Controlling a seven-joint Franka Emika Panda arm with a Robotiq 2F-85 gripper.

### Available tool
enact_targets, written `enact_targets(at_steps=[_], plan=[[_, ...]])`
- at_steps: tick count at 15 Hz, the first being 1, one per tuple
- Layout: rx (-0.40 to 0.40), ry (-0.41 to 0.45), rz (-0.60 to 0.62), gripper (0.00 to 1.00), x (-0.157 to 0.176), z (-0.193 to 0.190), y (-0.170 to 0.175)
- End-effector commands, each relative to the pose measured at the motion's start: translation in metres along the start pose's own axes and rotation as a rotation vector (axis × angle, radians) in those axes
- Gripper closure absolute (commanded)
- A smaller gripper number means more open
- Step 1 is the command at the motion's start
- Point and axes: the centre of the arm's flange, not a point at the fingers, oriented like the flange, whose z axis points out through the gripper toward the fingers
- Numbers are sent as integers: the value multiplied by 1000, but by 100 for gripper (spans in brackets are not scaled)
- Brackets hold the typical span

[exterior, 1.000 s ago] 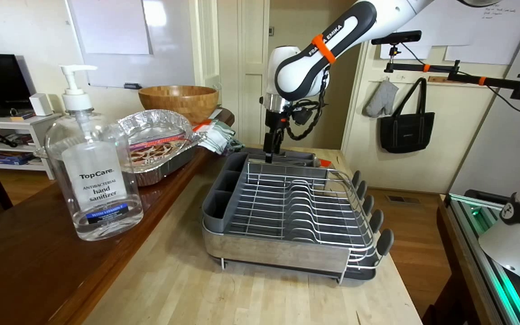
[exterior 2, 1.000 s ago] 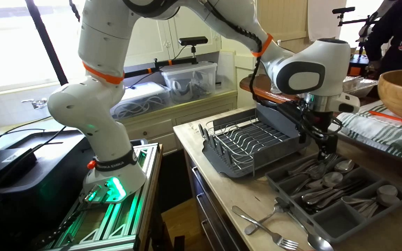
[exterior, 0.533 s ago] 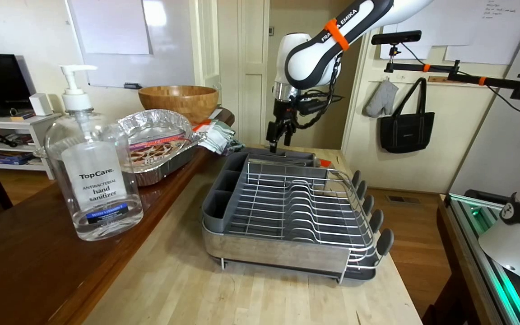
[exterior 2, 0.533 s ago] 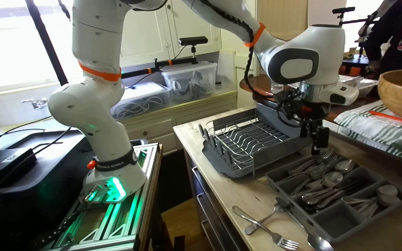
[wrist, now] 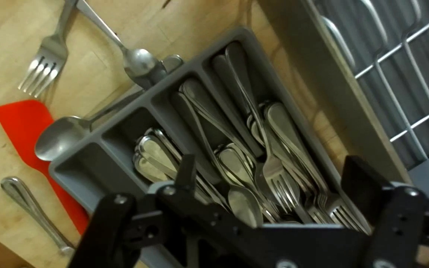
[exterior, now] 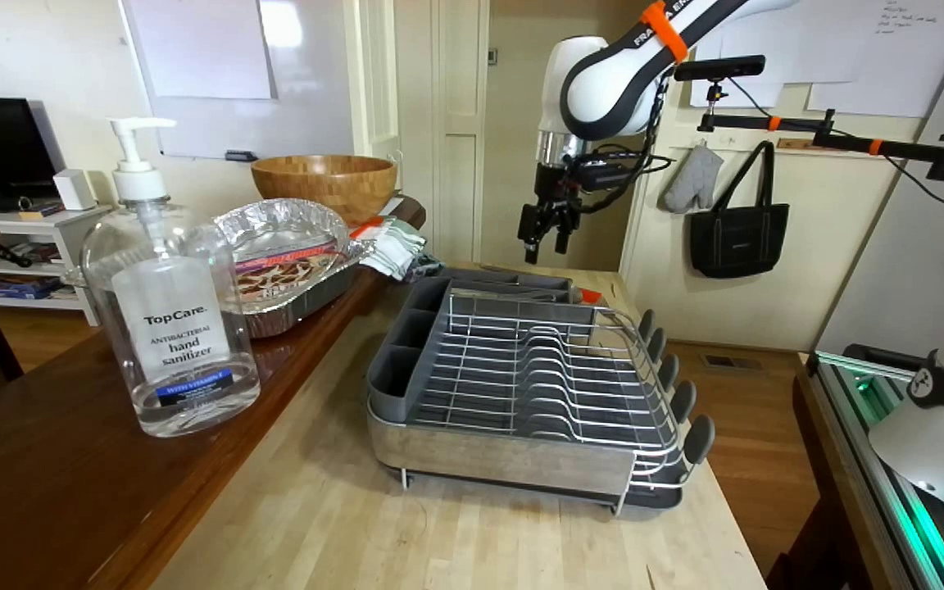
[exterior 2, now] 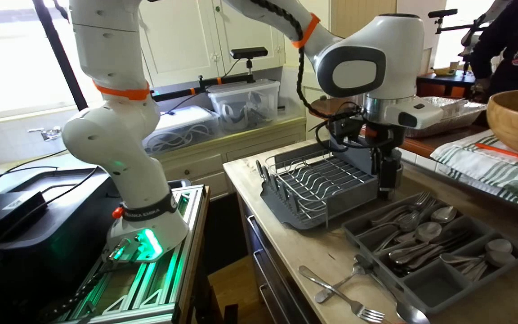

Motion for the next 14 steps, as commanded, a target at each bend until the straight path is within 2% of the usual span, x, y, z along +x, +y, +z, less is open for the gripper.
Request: enact_targets(at_steps=[1,7,8,14], plan=[[9,-8,64,0,-44,-16,14],[19,13,124,0,-78,-25,33],[9,-8,89,0,-55,-20,27],[14,-2,105,0,-67,-26,32]])
